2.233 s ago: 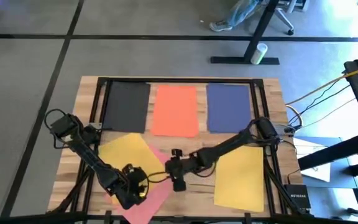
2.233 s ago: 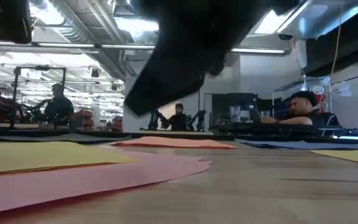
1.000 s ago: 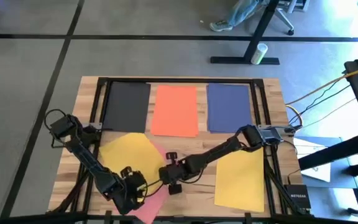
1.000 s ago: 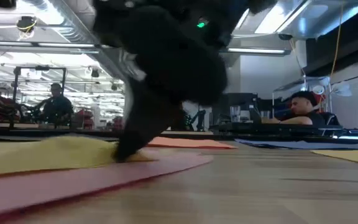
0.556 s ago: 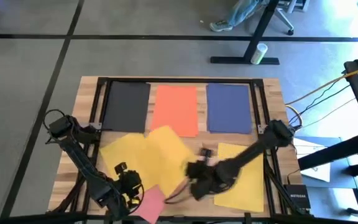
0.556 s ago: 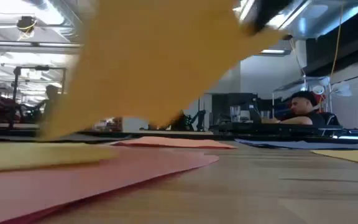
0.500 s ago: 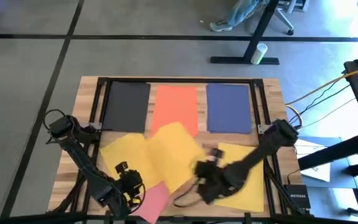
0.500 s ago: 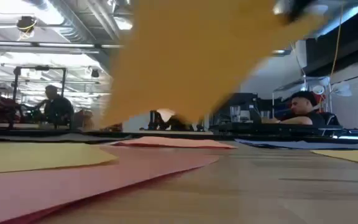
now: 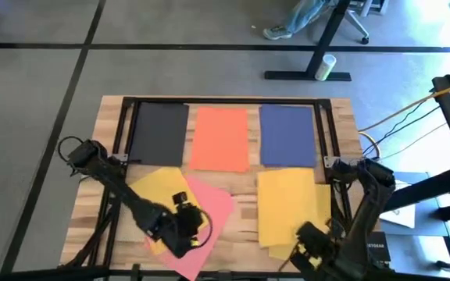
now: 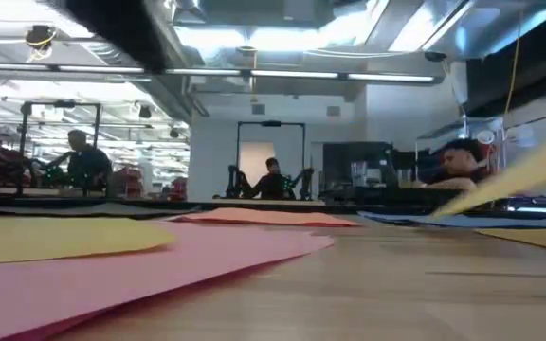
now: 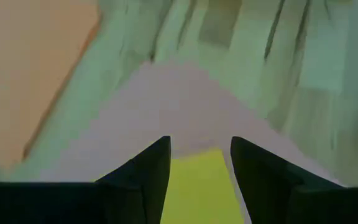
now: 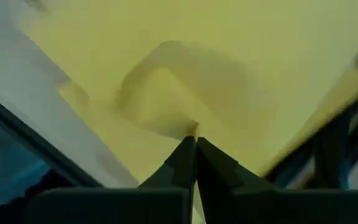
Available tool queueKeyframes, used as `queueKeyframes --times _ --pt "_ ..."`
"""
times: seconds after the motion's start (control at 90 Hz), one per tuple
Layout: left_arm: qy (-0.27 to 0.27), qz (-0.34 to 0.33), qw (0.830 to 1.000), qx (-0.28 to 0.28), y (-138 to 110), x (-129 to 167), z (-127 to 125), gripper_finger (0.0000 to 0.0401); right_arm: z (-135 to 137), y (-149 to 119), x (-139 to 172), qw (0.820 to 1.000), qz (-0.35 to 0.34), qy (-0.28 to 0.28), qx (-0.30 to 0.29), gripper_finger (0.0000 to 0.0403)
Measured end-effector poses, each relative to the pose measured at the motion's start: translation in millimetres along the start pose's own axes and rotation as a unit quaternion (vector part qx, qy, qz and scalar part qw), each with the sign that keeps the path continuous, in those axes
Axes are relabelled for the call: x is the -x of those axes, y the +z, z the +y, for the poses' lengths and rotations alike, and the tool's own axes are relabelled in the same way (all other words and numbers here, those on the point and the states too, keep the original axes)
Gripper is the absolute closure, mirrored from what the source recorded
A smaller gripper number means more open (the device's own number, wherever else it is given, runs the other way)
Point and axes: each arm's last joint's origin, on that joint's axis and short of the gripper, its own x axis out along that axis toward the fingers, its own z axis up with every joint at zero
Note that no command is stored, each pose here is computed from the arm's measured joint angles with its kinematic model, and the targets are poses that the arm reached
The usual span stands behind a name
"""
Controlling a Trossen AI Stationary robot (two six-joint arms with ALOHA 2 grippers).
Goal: Organize paper
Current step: Stack the yellow on top of the other yellow paper
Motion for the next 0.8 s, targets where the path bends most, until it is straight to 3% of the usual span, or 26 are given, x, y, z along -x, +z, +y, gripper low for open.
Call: queueKeyframes --times 0.144,0.278,0.511,0.656,0.8 --pt "-0.003 -0.023 0.999 -0.028 18.3 -20.7 8.4 0.0246 -4.1 -29.4 -13.7 0.998 0.029 0.019 -0.044 0.0403" --pt "-0.038 -0.049 0.997 -0.050 36.5 -51.3 12.2 0.0246 -0.2 -45.8 -31.6 0.995 0.055 0.062 -0.052 0.0403" --pt "-0.122 -0.108 0.984 -0.066 58.1 -118.1 21.5 0.0246 0.2 -51.1 -74.1 0.994 0.060 0.075 -0.054 0.0403" --pt "-0.184 -0.179 0.965 -0.053 75.7 -141.5 26.2 0.0246 -2.7 -51.0 -86.2 0.995 0.057 0.070 -0.046 0.0403" --pt "-0.200 -0.191 0.959 -0.057 89.8 -159.1 27.2 0.0246 -3.9 -52.2 -87.5 0.995 0.066 0.064 -0.026 0.0403"
